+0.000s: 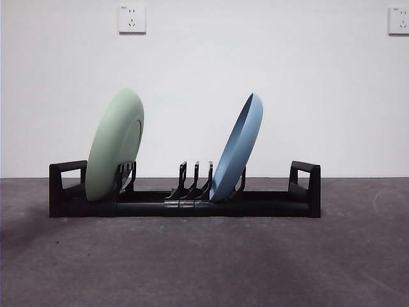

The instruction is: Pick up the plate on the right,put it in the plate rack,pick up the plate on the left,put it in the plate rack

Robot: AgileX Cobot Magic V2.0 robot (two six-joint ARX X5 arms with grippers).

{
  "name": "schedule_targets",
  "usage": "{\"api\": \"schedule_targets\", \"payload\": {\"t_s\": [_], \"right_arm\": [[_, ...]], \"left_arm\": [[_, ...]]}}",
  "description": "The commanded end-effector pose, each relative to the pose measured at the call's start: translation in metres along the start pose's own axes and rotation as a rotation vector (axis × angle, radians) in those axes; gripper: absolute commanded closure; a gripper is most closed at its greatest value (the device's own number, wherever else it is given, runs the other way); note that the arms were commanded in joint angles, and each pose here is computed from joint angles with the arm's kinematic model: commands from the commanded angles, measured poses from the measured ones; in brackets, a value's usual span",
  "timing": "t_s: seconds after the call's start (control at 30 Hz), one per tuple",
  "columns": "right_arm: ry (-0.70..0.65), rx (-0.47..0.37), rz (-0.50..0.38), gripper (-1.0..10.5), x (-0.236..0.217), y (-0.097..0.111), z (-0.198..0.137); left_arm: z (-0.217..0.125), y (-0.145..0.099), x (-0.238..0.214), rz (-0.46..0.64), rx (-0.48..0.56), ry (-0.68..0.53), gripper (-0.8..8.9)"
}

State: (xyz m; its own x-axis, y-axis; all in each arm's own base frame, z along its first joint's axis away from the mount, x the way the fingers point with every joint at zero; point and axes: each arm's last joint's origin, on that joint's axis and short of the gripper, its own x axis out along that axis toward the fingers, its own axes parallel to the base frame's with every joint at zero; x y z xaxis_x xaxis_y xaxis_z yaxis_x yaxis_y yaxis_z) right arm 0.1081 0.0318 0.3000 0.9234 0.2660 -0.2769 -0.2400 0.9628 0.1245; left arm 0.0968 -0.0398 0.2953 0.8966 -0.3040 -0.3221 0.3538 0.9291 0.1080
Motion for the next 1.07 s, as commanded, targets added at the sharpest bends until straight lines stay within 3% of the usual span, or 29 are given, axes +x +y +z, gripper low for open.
{"api": "schedule_targets", "payload": {"t_s": [0.03,0.2,0.37,0.67,1.07], "right_arm": [[-0.002,0.008,0.000,9.5,0.000,0.000,-0.001],[0.005,0.009,0.000,9.5,0.000,0.000,-0.001],[0.008,0.009,0.000,9.5,0.000,0.000,-0.002],[0.012,0.009,0.000,9.5,0.000,0.000,-0.002],[0.012,0.009,0.000,9.5,0.000,0.000,-0.002]], "left_arm": [[-0.003,0.003,-0.007,0.032,0.028,-0.025,8.16],[-0.010,0.007,-0.019,-0.008,0.015,-0.162,8.16],[-0.044,0.011,-0.006,0.085,0.001,-0.227,8.17],[-0.114,0.012,0.026,0.152,-0.025,-0.180,8.16],[-0.144,0.009,0.038,0.149,-0.031,-0.140,8.16]]}}
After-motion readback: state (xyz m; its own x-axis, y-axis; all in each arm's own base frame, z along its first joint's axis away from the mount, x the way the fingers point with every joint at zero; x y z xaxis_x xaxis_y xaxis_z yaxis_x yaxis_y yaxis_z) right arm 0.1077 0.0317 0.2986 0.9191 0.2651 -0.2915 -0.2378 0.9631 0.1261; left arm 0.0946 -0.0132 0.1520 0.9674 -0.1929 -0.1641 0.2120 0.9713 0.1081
